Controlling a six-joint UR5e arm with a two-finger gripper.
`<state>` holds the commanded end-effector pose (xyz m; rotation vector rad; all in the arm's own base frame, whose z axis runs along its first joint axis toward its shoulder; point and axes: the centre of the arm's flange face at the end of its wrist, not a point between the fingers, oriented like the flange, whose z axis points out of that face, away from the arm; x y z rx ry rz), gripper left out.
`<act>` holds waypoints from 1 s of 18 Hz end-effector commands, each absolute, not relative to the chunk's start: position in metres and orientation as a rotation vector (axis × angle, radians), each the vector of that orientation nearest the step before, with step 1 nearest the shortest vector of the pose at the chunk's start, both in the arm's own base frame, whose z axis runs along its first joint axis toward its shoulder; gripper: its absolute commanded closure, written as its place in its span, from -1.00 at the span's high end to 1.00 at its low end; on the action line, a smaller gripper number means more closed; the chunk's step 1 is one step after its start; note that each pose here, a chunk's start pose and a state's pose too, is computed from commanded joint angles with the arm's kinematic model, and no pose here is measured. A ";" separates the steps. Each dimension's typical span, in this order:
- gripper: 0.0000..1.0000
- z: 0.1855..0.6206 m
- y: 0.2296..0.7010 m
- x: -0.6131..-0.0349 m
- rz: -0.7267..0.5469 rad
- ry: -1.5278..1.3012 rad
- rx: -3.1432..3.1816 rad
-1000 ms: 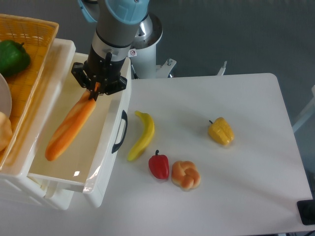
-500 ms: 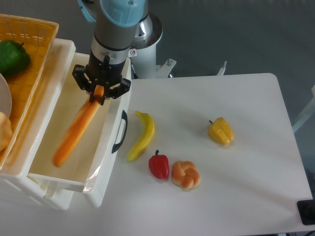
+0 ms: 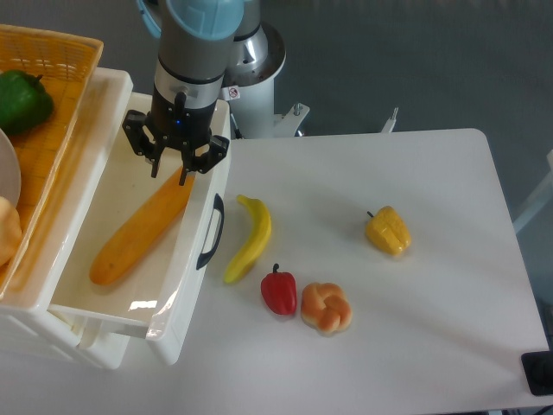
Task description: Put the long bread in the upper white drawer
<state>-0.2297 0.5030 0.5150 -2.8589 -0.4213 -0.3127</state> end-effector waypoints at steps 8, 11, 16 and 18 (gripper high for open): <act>0.13 0.532 0.467 -0.309 -0.161 -0.503 -2.752; 0.25 0.533 0.456 -0.328 -0.133 -0.544 -2.732; 0.43 0.523 0.447 -0.349 -0.123 -0.565 -2.740; 0.46 0.517 0.450 -0.360 -0.112 -0.570 -2.732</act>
